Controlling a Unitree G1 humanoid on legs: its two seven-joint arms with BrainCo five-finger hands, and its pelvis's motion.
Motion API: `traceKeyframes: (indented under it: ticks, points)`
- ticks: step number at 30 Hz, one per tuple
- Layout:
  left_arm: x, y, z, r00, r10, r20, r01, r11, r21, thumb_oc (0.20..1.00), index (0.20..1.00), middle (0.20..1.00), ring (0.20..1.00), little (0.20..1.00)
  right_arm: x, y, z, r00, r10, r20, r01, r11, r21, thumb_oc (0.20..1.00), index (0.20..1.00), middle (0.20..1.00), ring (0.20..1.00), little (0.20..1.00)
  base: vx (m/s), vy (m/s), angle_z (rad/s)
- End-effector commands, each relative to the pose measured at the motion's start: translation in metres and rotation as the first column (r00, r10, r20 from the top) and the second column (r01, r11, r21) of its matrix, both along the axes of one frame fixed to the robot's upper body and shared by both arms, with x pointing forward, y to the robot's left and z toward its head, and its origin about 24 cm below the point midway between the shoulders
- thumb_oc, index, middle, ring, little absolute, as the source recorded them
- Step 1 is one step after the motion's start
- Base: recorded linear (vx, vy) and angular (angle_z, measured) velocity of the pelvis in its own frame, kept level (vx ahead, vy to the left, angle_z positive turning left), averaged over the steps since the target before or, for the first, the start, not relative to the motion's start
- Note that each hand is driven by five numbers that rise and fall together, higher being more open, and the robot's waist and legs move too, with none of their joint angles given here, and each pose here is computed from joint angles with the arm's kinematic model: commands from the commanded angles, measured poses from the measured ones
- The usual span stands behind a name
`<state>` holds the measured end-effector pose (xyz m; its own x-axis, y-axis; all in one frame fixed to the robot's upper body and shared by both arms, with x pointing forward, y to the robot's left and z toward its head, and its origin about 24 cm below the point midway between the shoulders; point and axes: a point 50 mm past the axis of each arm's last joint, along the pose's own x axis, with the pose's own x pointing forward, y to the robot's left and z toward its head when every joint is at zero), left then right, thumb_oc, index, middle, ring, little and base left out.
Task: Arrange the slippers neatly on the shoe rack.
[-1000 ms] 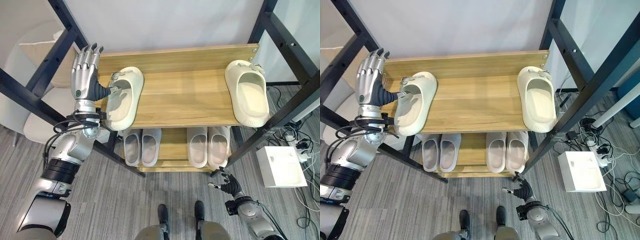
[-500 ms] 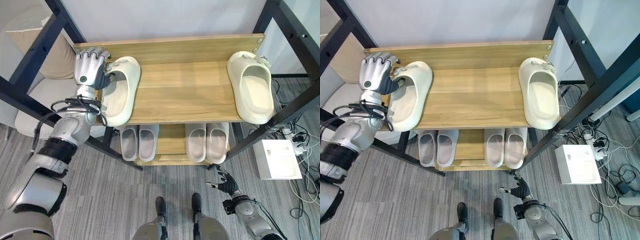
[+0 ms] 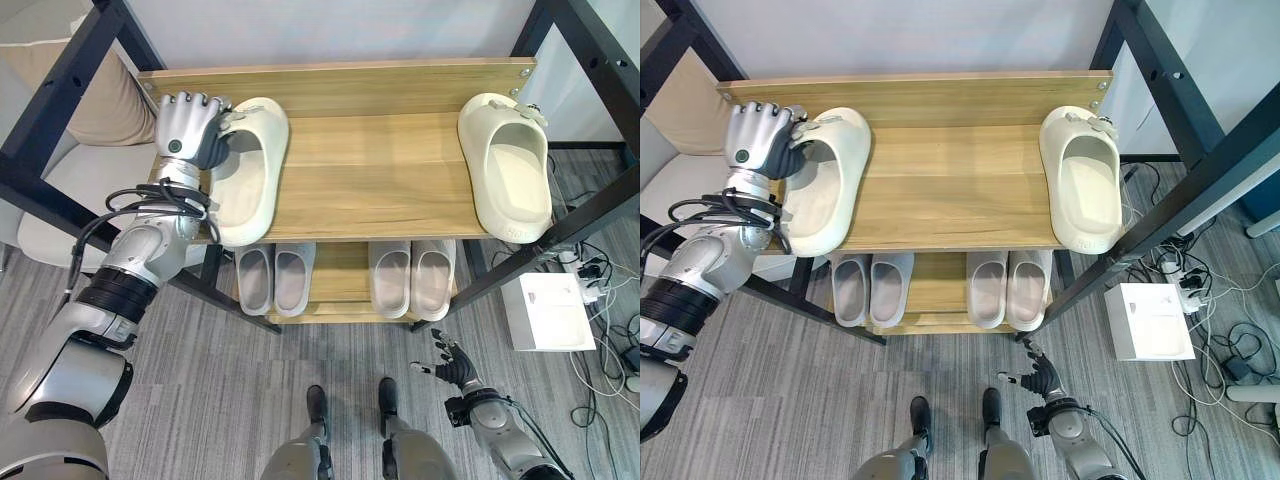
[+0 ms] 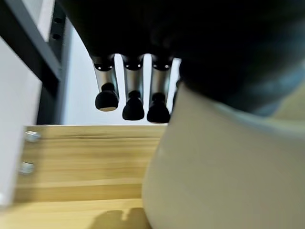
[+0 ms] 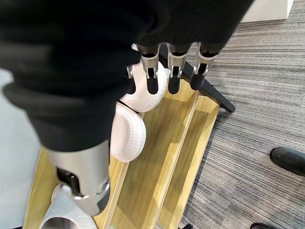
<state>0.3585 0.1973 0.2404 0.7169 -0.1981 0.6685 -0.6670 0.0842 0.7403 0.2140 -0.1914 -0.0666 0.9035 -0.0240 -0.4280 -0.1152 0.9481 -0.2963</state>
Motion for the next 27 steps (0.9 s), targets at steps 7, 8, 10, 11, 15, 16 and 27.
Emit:
traceKeyframes:
  ticks: [7,8,10,11,15,16,27]
  points:
    - [0.019,-0.062,0.059,0.987,-0.121,0.105,0.114,0.991,0.069,0.2,0.2,0.2,0.2,0.2,0.015,0.007,0.025,0.991,0.04,0.131,-0.042,0.999,0.014,1.0,1.0,1.0,1.0,1.0,-0.02,-0.017,-0.05]
    - [0.02,-0.064,0.061,0.988,-0.112,0.105,0.104,0.992,0.076,0.2,0.2,0.2,0.2,0.2,0.015,0.007,0.025,0.99,0.036,0.137,-0.039,0.999,0.019,1.0,1.0,1.0,1.0,1.0,-0.01,-0.006,-0.06]
    - [0.025,-0.069,0.066,0.991,-0.094,0.096,0.083,0.99,0.113,0.2,0.2,0.2,0.2,0.2,0.015,0.008,0.028,0.988,0.05,0.147,-0.054,0.998,0.025,1.0,1.0,1.0,1.0,1.0,-0.01,-0.02,-0.15]
    - [0.025,-0.069,0.067,0.991,-0.094,0.096,0.083,0.99,0.113,0.2,0.2,0.2,0.2,0.2,0.015,0.008,0.028,0.988,0.049,0.148,-0.053,0.998,0.026,1.0,1.0,1.0,1.0,1.0,-0.01,-0.028,-0.22]
    - [0.031,-0.072,0.069,0.995,-0.07,0.072,0.062,0.992,0.107,0.2,0.2,0.2,0.2,0.2,0.013,0.009,0.028,0.988,0.056,0.143,-0.061,0.998,0.029,1.0,1.0,1.0,1.0,1.0,0.0,-0.028,-0.17]
    - [0.031,-0.074,0.069,0.994,-0.076,0.073,0.068,0.992,0.105,0.2,0.2,0.2,0.2,0.2,0.013,0.008,0.027,0.989,0.055,0.14,-0.06,0.998,0.029,1.0,1.0,1.0,1.0,1.0,0.0,-0.032,-0.07]
    - [0.031,-0.103,0.015,0.914,-0.393,-0.103,0.313,0.843,-0.437,1.0,1.0,1.0,1.0,1.0,0.003,0.012,0.011,0.998,0.021,0.059,-0.025,0.998,0.059,1.0,1.0,1.0,1.0,1.0,0.01,-0.04,0.02]
